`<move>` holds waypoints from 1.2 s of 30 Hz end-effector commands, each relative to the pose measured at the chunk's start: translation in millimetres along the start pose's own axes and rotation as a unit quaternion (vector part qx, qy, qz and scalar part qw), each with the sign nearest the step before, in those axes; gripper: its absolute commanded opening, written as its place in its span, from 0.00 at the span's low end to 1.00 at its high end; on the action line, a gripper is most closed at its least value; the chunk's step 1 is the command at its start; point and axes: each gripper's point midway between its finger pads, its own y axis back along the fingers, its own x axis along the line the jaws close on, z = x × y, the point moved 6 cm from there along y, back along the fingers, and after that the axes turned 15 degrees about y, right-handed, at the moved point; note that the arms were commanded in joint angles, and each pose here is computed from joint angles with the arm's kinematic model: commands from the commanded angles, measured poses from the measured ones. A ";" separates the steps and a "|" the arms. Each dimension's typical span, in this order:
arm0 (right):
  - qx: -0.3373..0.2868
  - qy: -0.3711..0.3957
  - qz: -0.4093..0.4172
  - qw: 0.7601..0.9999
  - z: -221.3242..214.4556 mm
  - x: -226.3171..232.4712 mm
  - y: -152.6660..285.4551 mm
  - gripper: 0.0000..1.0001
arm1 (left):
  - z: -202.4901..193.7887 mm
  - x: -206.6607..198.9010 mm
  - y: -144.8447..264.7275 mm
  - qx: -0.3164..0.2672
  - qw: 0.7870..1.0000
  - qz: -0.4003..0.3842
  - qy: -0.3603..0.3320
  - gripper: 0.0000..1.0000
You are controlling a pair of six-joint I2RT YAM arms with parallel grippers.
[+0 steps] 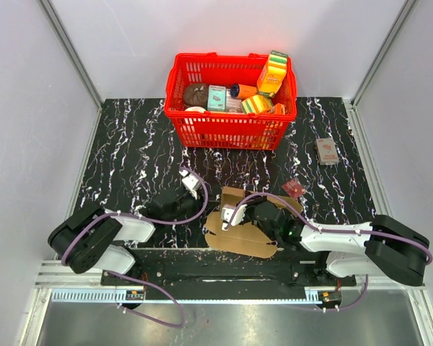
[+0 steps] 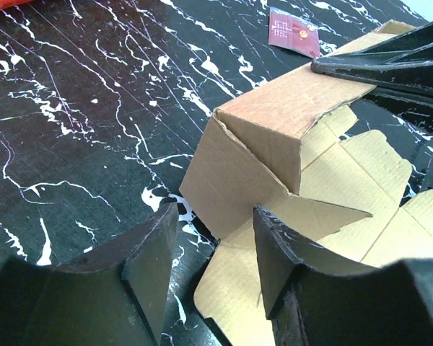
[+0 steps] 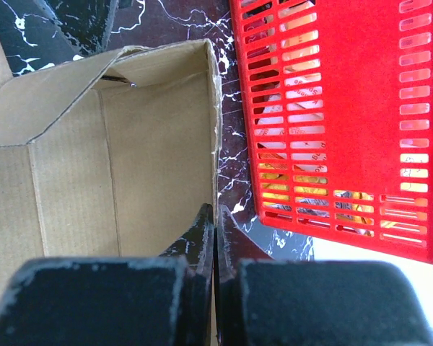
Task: Fold the paper box
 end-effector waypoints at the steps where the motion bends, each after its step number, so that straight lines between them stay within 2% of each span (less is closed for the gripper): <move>1: -0.030 -0.029 -0.011 0.999 12.8 -11.3 0.0 0.00 | 15.2 -9.5 -9.1 -0.033 0.998 -0.038 -0.029 0.51; 15: -0.027 -0.041 -0.013 0.999 9.9 -5.6 2.6 0.00 | 20.4 -16.9 1.9 -0.055 0.996 -0.053 -0.037 0.56; 25: -0.005 0.000 -0.044 0.999 8.6 0.3 3.5 0.00 | 13.0 -18.0 2.9 -0.043 0.997 -0.059 -0.039 0.57; 36: 0.002 -0.007 -0.055 0.998 9.3 1.6 2.2 0.00 | 4.5 -19.4 3.3 -0.037 0.996 -0.061 -0.044 0.61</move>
